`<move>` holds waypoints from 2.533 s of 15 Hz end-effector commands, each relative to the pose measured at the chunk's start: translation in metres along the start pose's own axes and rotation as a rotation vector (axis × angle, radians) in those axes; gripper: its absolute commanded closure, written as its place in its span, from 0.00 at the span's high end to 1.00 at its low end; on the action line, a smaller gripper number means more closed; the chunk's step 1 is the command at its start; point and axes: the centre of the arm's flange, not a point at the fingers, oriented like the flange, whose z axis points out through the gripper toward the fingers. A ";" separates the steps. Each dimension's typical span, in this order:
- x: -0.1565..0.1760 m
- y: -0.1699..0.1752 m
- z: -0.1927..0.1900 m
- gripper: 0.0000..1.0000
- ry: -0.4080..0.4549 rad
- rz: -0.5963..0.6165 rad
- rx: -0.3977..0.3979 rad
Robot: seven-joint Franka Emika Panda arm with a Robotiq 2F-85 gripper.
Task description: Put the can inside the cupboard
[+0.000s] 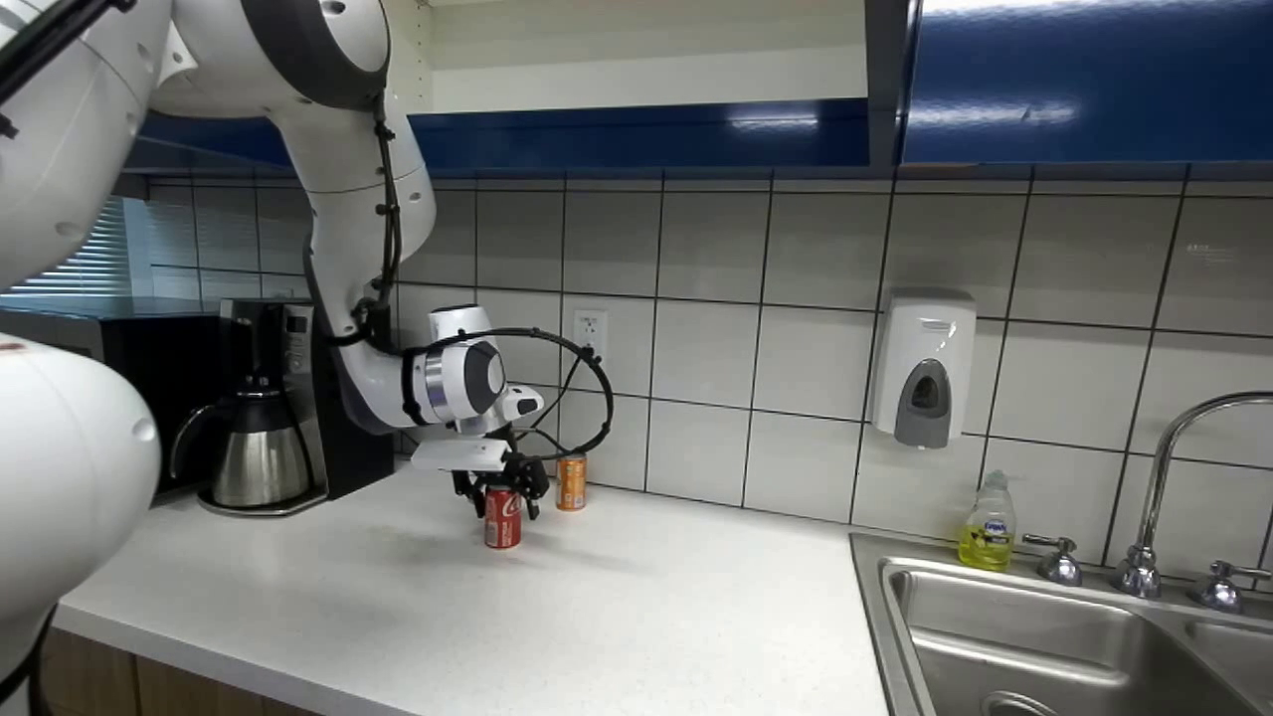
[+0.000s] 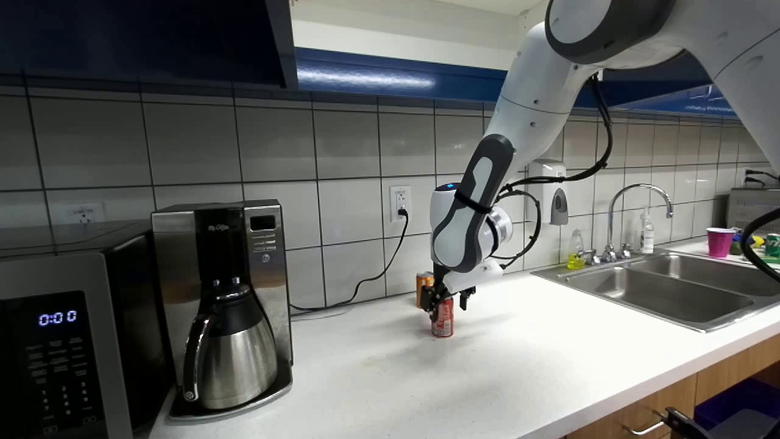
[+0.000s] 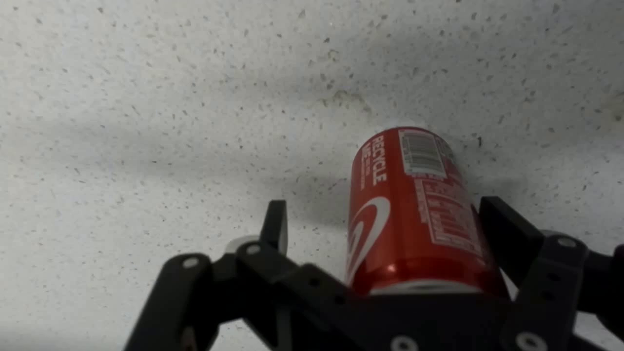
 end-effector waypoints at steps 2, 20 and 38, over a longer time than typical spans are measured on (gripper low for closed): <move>0.003 -0.004 0.004 0.74 0.066 0.014 -0.016; 0.010 0.008 -0.056 0.41 0.061 0.033 -0.037; -0.038 -0.015 -0.185 0.41 -0.055 0.018 -0.014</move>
